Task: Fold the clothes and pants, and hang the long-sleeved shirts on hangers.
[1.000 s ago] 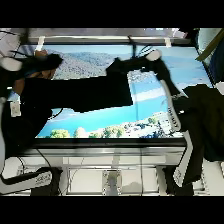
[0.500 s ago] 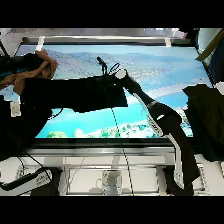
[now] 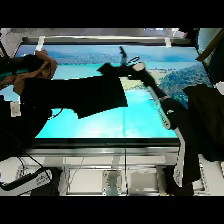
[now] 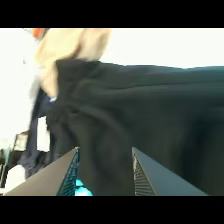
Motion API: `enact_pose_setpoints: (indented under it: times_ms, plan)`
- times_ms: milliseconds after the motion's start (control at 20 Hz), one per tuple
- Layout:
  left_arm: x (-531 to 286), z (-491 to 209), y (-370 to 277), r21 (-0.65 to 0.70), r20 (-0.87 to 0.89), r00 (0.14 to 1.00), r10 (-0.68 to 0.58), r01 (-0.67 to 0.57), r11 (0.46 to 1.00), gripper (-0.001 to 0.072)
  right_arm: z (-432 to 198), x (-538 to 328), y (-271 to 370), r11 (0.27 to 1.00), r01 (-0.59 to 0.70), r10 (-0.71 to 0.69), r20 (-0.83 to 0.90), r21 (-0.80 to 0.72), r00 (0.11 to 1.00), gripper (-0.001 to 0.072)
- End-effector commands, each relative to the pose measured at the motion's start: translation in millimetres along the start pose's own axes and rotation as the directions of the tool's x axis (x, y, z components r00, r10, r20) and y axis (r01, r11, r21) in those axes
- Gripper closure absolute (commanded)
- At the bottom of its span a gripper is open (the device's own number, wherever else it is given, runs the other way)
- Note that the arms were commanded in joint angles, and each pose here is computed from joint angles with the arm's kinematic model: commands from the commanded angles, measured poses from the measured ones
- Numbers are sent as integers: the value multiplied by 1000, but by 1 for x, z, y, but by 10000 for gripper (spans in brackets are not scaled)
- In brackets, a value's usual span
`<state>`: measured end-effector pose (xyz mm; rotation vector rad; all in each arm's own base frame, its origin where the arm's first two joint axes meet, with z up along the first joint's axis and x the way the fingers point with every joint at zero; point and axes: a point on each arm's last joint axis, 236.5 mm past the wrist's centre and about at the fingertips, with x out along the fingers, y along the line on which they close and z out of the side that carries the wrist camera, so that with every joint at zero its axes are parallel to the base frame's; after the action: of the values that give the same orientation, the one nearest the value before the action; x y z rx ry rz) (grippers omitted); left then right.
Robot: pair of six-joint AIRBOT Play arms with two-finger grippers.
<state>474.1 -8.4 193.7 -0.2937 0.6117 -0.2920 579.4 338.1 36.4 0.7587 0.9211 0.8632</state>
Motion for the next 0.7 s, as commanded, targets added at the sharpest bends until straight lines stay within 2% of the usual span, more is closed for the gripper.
enact_pose_setpoints:
  times_ms: [0, 100, 150, 300, 450, 650]
  plan:
    - [0, -4, 5, 18, -17, 1000, 20, -20, 1000, 694, -2, -72, -65, 985, 92, -74, -122, 147, 990, 337]
    - [0, -4, 6, 20, -18, 1000, 24, -23, 1000, 695, -19, -94, -99, 948, 163, -113, -191, 272, 975, 338]
    - [0, -5, 6, 19, -19, 1000, 24, -23, 1000, 695, -30, -98, -113, 935, 209, -146, -226, 288, 963, 338]
    - [1, -5, 6, 19, -20, 1000, 23, -23, 1000, 694, -53, -96, -141, 917, 338, -268, -299, 211, 916, 337]
    - [1, -5, 5, 17, -19, 1000, 21, -20, 1000, 694, -54, -85, -151, 905, 398, -346, -282, 153, 895, 338]
    - [1, -5, 5, 17, -19, 1000, 20, -20, 1000, 695, -57, -79, -163, 876, 454, -401, -277, 165, 873, 338]
